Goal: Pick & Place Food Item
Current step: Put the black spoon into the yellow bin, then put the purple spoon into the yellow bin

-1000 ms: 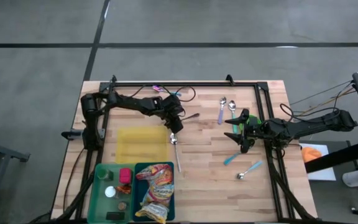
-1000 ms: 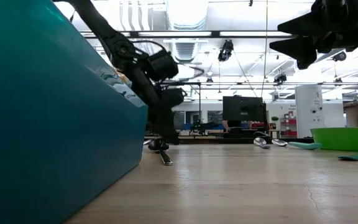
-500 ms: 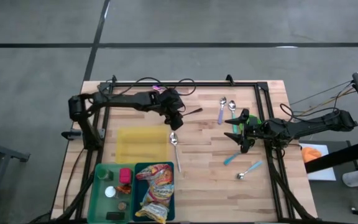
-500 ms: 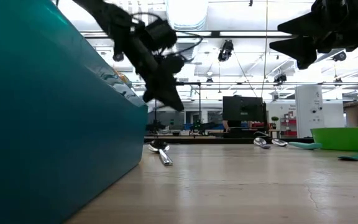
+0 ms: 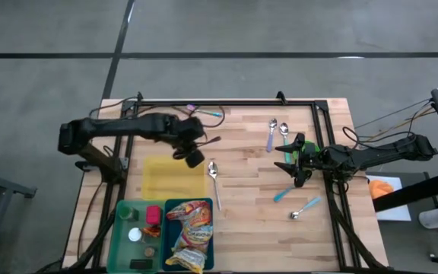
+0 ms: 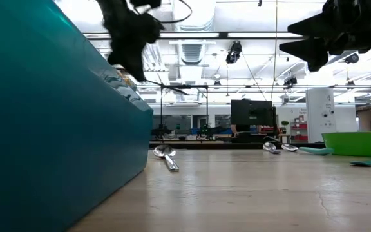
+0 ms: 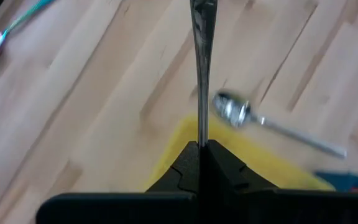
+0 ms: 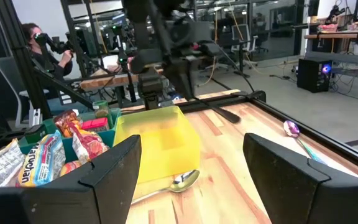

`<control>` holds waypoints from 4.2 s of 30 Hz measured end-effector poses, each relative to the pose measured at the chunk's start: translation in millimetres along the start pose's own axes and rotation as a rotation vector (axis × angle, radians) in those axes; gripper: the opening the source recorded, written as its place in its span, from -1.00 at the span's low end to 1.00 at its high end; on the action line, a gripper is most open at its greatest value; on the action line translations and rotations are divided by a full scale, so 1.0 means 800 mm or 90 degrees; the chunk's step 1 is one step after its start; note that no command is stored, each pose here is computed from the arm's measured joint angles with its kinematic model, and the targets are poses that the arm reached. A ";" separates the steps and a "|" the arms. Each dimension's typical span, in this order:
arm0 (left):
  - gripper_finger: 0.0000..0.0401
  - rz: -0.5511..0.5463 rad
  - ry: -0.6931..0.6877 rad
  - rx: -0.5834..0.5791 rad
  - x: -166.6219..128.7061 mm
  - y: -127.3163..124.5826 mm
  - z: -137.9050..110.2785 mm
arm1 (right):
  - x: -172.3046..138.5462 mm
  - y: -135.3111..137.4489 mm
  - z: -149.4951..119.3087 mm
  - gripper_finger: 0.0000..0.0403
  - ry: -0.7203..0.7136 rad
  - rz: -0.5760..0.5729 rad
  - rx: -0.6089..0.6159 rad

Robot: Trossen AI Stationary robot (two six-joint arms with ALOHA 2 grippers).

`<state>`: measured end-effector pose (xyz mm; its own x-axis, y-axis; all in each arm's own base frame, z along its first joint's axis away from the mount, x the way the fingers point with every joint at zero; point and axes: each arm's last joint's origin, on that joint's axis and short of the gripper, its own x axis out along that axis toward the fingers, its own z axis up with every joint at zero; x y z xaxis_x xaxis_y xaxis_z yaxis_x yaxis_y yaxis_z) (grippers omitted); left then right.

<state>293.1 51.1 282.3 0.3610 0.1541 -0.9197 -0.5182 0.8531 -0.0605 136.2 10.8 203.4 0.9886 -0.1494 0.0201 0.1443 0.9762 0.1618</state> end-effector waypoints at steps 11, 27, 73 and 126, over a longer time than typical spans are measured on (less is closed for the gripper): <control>-0.96 0.108 0.083 -0.010 -0.038 -0.030 -0.061 | 0.000 0.000 0.000 0.40 0.000 0.000 0.000; -0.96 0.126 0.139 -0.016 0.058 -0.023 -0.143 | 0.000 0.000 0.000 0.40 0.000 0.000 0.000; 0.07 0.024 0.022 -0.108 0.061 -0.023 -0.142 | 0.000 0.000 0.000 0.40 0.000 0.000 0.000; 0.05 0.153 -0.332 -0.765 0.149 0.147 -0.042 | 0.000 0.000 0.000 0.40 0.000 0.000 0.000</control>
<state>248.9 153.0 152.7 0.2775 0.6401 -0.7164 -0.8706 -0.1477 -0.4692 136.2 10.7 203.5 0.9886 -0.1494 0.0203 0.1442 0.9762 0.1619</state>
